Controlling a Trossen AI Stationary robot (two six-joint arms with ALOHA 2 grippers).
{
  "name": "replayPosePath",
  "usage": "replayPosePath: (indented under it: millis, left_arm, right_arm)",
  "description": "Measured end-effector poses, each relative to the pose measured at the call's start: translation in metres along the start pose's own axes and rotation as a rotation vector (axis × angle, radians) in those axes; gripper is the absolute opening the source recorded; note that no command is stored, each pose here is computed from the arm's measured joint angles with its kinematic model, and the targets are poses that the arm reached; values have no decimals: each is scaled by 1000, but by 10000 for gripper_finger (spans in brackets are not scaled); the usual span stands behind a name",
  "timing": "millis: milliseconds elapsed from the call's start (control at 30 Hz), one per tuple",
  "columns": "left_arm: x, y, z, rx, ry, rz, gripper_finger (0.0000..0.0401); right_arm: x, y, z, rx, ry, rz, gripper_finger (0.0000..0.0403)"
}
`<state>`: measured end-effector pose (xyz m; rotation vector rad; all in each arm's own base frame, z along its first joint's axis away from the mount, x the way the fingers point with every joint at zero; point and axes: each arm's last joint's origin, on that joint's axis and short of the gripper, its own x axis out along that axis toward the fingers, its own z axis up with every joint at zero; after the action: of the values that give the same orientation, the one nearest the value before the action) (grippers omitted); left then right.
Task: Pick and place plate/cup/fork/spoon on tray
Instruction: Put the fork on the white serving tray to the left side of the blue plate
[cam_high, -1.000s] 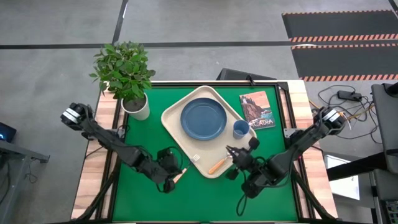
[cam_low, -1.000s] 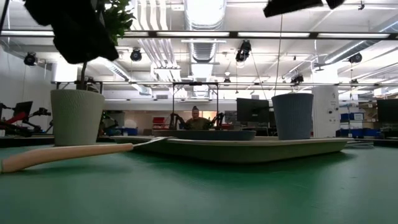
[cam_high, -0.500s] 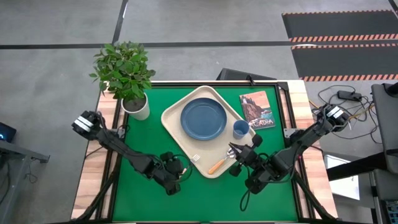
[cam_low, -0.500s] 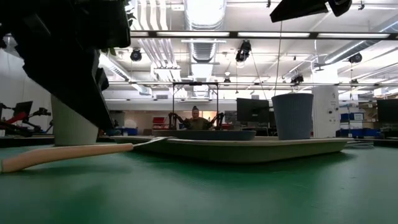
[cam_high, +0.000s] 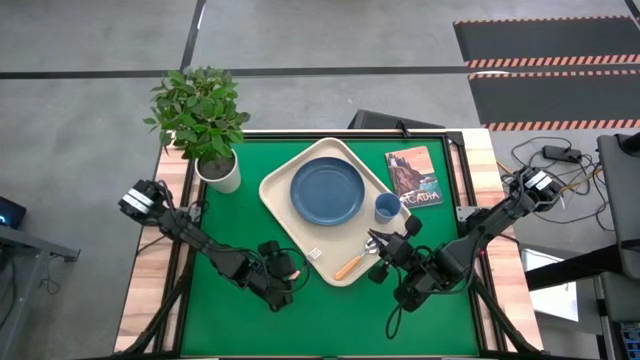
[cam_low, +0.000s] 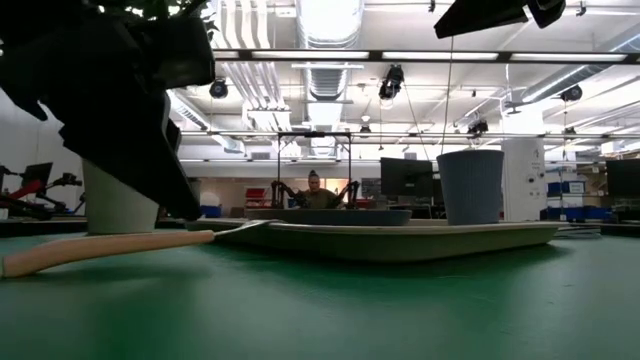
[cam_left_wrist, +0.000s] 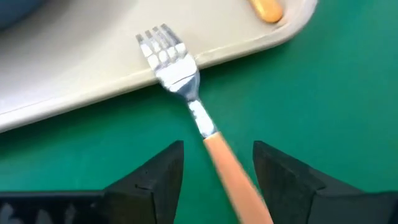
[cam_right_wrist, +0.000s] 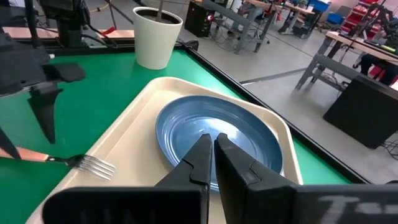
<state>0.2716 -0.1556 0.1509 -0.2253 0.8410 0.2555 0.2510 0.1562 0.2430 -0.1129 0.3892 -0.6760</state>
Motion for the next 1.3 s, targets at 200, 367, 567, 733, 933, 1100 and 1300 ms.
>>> replayPosePath:
  millis: [200, 367, 567, 733, 933, 1100, 1300]
  left_arm:
    - [8, -3, -3, 2, -5, -4, 157]
    - [20, -3, -12, 13, 19, 18, 146]
    - [23, -6, -11, 7, 35, -6, 94]
    - [20, -5, -9, -23, 56, -39, 29]
    - [9, -3, 0, -41, 47, -75, 29]
    - [-24, -7, 22, 19, -6, -275, 29]
    - [-72, -19, 59, 210, -309, -698, 30]
  right_arm:
    - [0, 0, 0, -1, 0, 0, 9]
    - [0, 0, 0, -1, 0, 0, 9]
    - [0, 0, 0, -2, 1, 0, 9]
    - [0, 0, -1, -2, 1, 0, 9]
    - [0, 1, -1, -2, 34, 35, 9]
    - [0, 4, -4, -61, 117, 131, 9]
    - [-1, 12, -6, -98, 190, 305, 9]
